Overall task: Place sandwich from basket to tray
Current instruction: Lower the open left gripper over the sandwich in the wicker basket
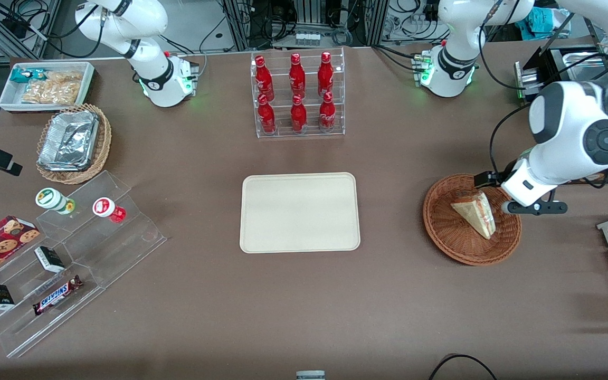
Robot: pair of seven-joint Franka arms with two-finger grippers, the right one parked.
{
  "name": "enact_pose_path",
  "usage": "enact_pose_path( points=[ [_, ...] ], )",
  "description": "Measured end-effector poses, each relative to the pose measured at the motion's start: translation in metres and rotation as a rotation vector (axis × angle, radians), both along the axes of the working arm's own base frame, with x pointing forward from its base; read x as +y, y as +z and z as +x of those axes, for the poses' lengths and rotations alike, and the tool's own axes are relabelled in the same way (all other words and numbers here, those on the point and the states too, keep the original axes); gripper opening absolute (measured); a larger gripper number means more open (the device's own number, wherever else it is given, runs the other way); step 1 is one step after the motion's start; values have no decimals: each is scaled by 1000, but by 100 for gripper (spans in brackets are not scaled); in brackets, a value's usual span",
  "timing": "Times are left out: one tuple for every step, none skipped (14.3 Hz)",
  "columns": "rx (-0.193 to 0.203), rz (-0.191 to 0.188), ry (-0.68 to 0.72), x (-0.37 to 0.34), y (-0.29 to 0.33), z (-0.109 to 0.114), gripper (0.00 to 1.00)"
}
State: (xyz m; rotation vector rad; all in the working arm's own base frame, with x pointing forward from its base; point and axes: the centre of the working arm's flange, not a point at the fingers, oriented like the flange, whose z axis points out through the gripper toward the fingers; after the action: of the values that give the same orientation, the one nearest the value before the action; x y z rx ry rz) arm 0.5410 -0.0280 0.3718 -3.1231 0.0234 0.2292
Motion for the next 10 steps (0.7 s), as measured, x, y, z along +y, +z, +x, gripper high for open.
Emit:
enact_pose_path(
  points=[
    [-17,0,11,6,-11,-6,100],
    [-23,1,32,11,-19,-10,100],
    [-26,5,69,15,-22,-13,100],
    [-30,12,124,16,-24,-14,100],
    [-39,19,189,16,-25,-13,100],
    [-44,29,267,15,-26,-14,100],
    [-44,39,349,14,-29,-14,100],
    [-44,49,431,14,-32,-15,100],
    [-53,55,506,14,-36,-14,100],
    [-65,59,572,14,-40,-13,100]
  ],
)
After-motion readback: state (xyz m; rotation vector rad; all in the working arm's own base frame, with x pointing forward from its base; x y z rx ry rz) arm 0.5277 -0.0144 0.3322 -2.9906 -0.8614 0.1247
